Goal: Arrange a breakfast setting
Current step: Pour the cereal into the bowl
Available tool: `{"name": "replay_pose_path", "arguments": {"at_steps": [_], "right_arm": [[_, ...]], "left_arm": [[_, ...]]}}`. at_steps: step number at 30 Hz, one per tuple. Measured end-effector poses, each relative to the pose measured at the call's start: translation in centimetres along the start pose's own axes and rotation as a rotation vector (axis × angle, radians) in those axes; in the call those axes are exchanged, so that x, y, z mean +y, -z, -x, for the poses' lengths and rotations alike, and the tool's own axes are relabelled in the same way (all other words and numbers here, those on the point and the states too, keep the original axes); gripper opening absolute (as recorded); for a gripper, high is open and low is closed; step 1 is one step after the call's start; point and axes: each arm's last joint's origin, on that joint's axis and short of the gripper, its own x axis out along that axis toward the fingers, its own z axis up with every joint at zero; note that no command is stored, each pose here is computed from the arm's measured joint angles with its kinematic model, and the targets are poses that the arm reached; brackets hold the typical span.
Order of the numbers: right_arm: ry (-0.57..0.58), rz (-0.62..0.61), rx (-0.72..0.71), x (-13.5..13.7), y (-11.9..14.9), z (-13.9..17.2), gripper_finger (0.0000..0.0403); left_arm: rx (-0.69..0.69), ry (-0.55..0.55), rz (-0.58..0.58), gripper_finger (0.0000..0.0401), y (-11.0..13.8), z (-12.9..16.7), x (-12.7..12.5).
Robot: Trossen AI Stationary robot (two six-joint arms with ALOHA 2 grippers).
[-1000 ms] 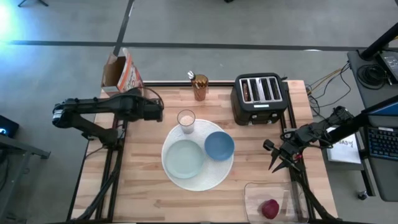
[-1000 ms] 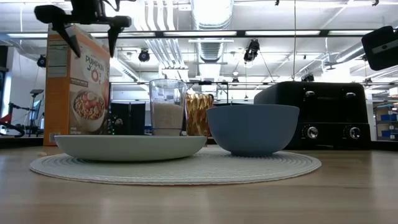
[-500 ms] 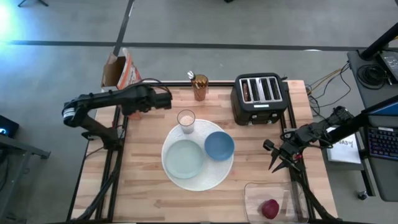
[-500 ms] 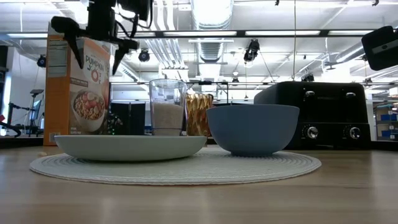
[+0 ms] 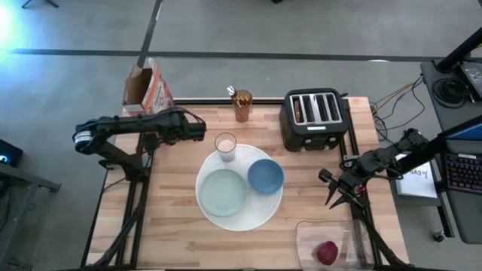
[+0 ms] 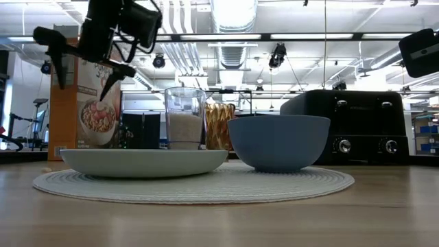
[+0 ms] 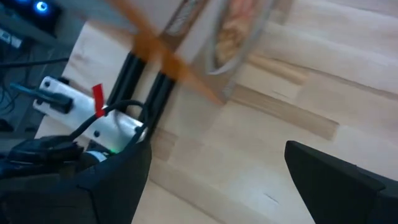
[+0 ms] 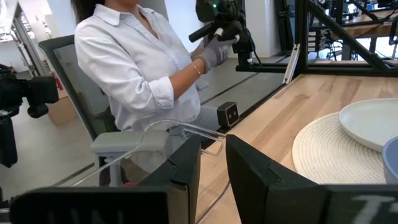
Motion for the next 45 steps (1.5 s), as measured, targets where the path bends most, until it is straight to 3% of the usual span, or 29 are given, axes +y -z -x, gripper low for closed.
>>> {"name": "replay_pose_path", "arguments": {"at_steps": [12, 22, 31, 38, 45], "right_arm": [[0.0, 0.0, 0.0, 0.0, 0.0, 0.0, 0.0068], [0.0, 0.0, 0.0, 0.0, 0.0, 0.0, 0.0068], [0.0, 0.0, 0.0, 0.0, 0.0, 0.0, 0.0068], [0.0, 0.0, 0.0, 0.0, 0.0, 0.0, 0.0068], [0.0, 0.0, 0.0, 0.0, 0.0, 0.0, 0.0068]], "left_arm": [[-0.084, -0.054, 0.169, 0.0351, 0.6, -2.6, 2.1], [-0.228, -0.09, 0.256, 0.0351, 1.4, -4.1, 1.2], [-0.35, -0.164, 0.252, 0.0351, 2.5, -6.3, 0.3], [-0.504, -0.123, 0.207, 0.0351, 2.9, -6.8, -1.0], [-0.523, -0.086, 0.216, 0.0351, 2.8, -6.0, -2.6]]}}
